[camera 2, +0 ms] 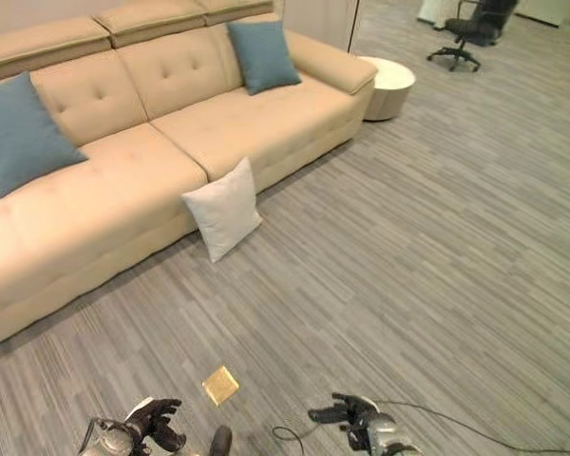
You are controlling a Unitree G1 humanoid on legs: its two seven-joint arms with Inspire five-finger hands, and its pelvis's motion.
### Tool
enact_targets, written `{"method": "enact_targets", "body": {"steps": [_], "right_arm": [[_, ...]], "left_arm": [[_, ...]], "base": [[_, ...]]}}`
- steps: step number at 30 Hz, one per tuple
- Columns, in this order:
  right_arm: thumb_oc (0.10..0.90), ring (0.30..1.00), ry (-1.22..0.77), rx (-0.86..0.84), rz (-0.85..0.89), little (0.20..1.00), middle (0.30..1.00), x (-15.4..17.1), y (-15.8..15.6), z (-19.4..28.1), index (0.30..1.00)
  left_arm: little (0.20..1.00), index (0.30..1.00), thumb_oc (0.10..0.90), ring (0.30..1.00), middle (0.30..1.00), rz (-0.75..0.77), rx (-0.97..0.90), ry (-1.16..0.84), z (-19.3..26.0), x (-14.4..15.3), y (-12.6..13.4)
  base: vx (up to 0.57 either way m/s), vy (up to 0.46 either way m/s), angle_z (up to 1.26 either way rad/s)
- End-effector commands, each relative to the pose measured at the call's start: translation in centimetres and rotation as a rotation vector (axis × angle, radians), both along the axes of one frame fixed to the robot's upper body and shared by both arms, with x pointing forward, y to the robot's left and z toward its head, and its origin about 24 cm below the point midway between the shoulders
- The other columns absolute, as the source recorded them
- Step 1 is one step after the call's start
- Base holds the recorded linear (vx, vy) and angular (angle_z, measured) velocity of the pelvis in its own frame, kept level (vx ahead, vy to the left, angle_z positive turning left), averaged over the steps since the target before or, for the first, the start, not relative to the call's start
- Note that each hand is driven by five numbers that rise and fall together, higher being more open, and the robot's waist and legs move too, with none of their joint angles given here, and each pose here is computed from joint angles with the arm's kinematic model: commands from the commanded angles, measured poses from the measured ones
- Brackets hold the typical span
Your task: Pick up all the scattered cushions and arrange them neatly on the sofa.
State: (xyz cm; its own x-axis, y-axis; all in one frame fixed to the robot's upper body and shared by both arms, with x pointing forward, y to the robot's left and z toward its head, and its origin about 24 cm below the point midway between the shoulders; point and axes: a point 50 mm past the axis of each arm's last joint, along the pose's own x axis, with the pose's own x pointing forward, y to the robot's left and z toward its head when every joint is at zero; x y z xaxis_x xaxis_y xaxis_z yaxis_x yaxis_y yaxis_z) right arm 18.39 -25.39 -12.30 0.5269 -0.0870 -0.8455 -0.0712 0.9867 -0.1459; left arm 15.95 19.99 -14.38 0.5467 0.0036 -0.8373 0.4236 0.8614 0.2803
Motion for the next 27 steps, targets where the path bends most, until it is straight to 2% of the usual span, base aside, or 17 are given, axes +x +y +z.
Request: {"method": "enact_targets", "body": {"steps": [1, 7, 12, 15, 21, 27], "right_arm": [[0.800, 0.900, -0.013, -0.053, 0.036, 0.900, 0.900, 0.3, -0.4, 0.3, 0.900], [0.800, 0.900, 0.097, -0.066, 0.017, 0.900, 0.900, -3.2, -1.3, -1.0, 0.900], [0.800, 0.900, 0.226, -0.067, -0.050, 0.900, 0.900, -7.9, -2.2, -2.4, 0.900], [0.800, 0.900, 0.266, -0.078, -0.065, 0.900, 0.900, -9.0, -2.7, -2.5, 0.900], [0.800, 0.900, 0.257, -0.110, -0.042, 0.900, 0.900, -8.4, -3.2, -2.2, 0.900], [0.800, 0.900, 0.185, -0.124, -0.074, 0.900, 0.900, -6.9, -4.0, -1.4, 0.900]], "left_arm": [[0.900, 0.900, 0.800, 0.900, 0.900, 0.053, 0.049, -0.072, 1.0, 0.9, 2.3], [0.900, 0.900, 0.800, 0.900, 0.900, -0.010, 0.061, -0.086, 1.0, 1.4, 1.6], [0.900, 0.900, 0.800, 0.900, 0.900, 0.001, 0.063, -0.026, 0.1, -0.3, 1.5], [0.900, 0.900, 0.800, 0.900, 0.900, 0.024, 0.044, 0.000, -0.2, -1.0, 1.3], [0.900, 0.900, 0.800, 0.900, 0.900, 0.105, -0.035, -0.090, 0.8, 1.3, 0.8], [0.900, 0.900, 0.800, 0.900, 0.900, 0.157, -0.040, -0.098, 0.9, 1.1, 1.5]], "base": [[0.30, -0.127, 0.02], [0.36, -0.243, 0.07], [0.33, -0.309, -0.13], [0.27, -0.403, -0.01], [0.20, -0.453, 0.20], [0.38, -0.101, 0.24]]}}
